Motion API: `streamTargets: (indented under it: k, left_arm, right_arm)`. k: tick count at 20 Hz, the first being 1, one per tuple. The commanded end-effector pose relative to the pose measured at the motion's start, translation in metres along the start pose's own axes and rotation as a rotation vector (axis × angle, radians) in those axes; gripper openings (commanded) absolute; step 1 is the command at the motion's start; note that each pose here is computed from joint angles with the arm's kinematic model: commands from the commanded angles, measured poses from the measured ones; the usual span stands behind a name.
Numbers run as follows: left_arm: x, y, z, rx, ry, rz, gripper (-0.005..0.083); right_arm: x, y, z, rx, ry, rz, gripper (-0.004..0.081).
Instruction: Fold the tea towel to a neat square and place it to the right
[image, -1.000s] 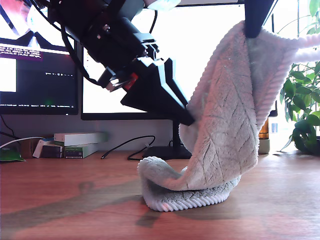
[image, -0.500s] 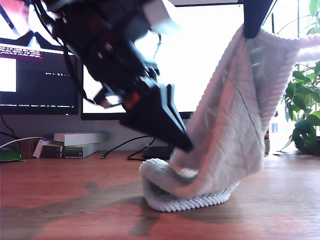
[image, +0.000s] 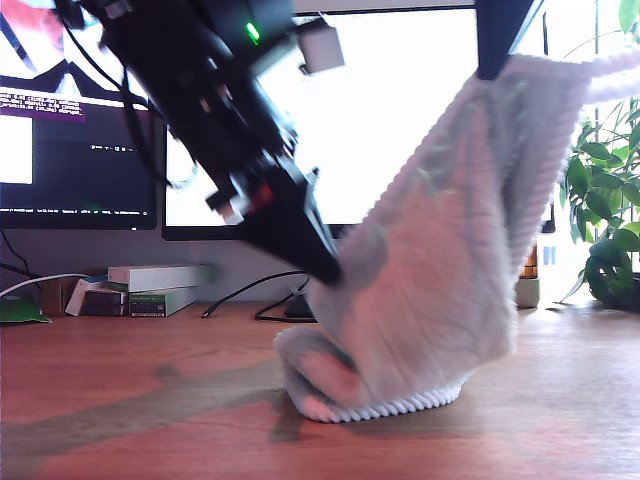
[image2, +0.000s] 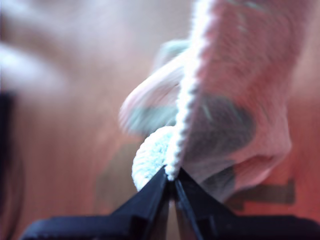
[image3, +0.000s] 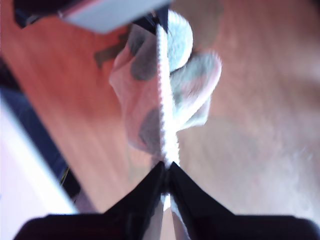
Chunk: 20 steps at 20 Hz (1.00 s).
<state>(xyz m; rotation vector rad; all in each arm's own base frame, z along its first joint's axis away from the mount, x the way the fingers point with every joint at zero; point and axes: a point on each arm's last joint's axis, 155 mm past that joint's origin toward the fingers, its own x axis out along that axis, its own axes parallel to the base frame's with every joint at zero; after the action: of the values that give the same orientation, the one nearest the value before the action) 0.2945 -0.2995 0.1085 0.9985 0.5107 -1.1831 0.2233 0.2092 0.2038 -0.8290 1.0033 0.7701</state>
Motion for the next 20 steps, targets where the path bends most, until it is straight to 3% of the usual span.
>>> streamTargets:
  k: [1,6,10,16,20]
  left_arm:
    - [-0.013,0.016,-0.018,-0.046,0.058,0.07,-0.0024]
    - [-0.071,0.057,-0.031,-0.076,0.112,0.285,-0.0024]
    - [-0.113,0.082,-0.037,-0.145,0.142,0.463,-0.0024]
    - [-0.137,0.101,-0.048,-0.129,0.195,0.573,-0.0024]
    - [-0.16,0.131,-0.042,-0.093,0.187,0.683,-0.0024]
  right_arm:
    - [0.005,-0.007,0.0,0.018,0.0,-0.022,-0.0011]
    - [0.032,-0.033,0.011,0.075,0.008,-0.057,-0.0012]
    - [0.047,-0.069,0.024,0.096,-0.013,-0.178,-0.0012]
    - [0.026,-0.107,0.049,0.064,-0.097,-0.341,-0.0012]
    - [0.005,-0.137,0.062,0.062,-0.148,-0.444,-0.0012]
